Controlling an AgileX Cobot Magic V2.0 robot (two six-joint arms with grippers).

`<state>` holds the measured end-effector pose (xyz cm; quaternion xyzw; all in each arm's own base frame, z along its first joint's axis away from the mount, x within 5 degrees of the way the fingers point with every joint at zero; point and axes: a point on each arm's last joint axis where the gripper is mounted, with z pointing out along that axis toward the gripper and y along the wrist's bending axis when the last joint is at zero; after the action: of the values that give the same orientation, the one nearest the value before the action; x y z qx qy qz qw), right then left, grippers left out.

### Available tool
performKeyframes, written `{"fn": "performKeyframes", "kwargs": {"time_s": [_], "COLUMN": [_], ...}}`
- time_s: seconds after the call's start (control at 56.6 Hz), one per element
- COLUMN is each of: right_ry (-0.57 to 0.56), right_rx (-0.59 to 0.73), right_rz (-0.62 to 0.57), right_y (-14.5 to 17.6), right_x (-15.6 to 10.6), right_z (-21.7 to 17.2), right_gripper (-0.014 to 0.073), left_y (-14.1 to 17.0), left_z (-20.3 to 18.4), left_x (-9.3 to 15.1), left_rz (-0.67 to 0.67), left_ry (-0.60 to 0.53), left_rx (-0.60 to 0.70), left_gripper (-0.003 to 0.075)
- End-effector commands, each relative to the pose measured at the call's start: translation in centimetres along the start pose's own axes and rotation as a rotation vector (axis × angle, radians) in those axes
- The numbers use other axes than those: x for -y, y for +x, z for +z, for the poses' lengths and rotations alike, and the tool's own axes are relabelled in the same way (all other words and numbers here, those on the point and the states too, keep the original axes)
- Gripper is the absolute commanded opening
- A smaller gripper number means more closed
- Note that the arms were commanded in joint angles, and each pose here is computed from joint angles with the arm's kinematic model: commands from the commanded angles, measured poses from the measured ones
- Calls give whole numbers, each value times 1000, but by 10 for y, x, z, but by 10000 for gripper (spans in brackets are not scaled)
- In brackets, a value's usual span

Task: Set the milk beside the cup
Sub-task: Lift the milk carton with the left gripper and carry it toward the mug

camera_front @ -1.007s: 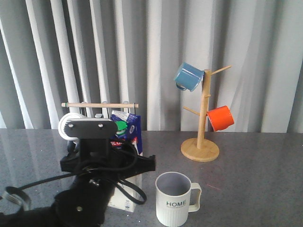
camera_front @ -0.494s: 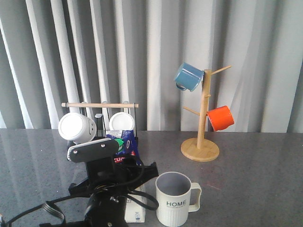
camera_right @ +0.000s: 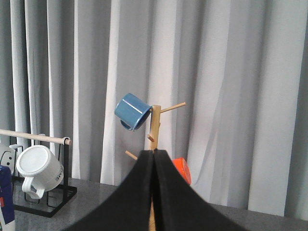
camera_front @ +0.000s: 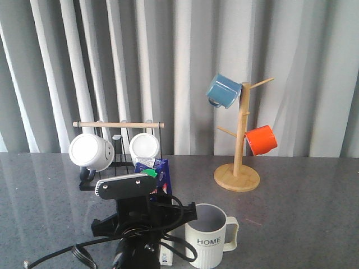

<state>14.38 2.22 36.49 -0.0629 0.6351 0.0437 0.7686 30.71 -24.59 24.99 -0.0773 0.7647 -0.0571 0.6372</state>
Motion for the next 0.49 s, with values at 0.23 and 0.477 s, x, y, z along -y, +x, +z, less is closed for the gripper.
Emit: {"fn": "performKeyframes", "kwargs": {"time_s": [0.23,0.477], "right_ry": [6,6], "right_rx": [92,92], "right_rz": [-13,-13], "right_y": [-15,-15], "right_x": [1,1], "right_z": [0,0], "right_gripper": [-8,-8], "left_y": [-17,-18], "left_z": [-5,-6], "left_x": [4,1], "left_rz": [-34,-57], "left_ry": [32,3], "left_rx": [31,26], "left_gripper": [-6,45]}}
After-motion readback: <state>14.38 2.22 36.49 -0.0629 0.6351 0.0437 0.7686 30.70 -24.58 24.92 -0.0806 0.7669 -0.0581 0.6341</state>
